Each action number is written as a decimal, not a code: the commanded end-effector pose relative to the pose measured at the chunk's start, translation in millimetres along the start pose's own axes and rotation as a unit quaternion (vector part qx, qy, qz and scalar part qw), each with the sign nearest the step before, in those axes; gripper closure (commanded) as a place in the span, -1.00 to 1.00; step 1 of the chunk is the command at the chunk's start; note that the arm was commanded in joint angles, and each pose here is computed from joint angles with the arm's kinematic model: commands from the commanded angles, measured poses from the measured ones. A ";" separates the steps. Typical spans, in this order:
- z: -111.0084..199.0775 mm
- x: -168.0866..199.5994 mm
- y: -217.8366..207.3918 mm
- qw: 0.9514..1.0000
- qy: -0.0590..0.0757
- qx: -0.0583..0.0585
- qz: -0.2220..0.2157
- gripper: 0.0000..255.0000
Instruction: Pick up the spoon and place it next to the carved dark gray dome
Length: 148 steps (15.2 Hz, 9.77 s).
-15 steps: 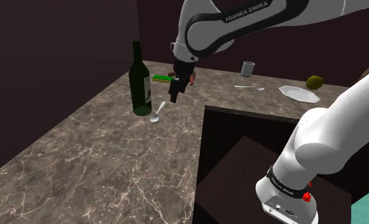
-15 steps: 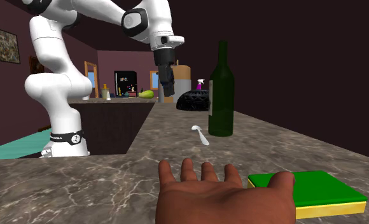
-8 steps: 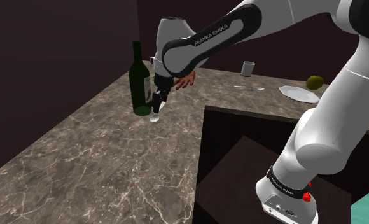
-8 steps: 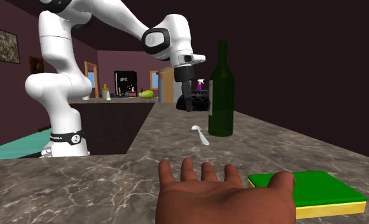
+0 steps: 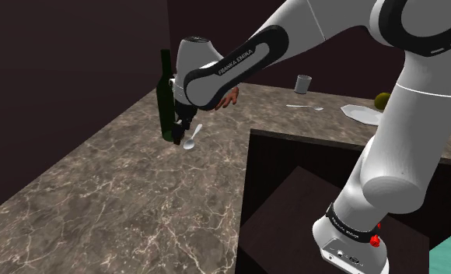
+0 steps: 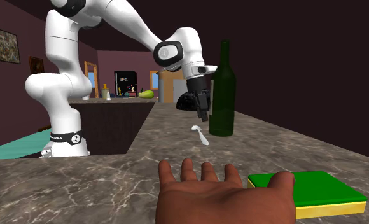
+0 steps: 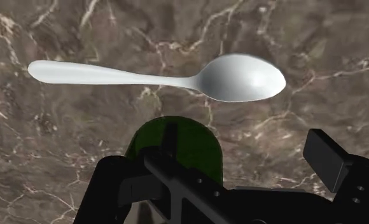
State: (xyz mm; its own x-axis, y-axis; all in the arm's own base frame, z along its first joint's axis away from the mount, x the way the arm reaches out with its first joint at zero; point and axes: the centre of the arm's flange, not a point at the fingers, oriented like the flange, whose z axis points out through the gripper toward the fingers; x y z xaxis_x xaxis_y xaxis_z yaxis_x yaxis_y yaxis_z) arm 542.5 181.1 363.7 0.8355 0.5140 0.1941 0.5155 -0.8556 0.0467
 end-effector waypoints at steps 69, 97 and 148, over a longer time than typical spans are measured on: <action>-195.9 7.8 -65.0 1.000 -0.020 0.005 0.001 1.00; -238.7 -122.5 -408.2 1.000 -0.020 0.005 0.001 1.00; -47.5 -207.3 -534.1 1.000 -0.020 0.005 0.001 1.00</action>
State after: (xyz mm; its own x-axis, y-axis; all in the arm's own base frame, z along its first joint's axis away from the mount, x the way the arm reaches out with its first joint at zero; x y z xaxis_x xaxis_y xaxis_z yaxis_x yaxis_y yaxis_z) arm 84.9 528.5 346.3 0.8438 0.5139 0.1550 0.5149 -0.8565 0.0365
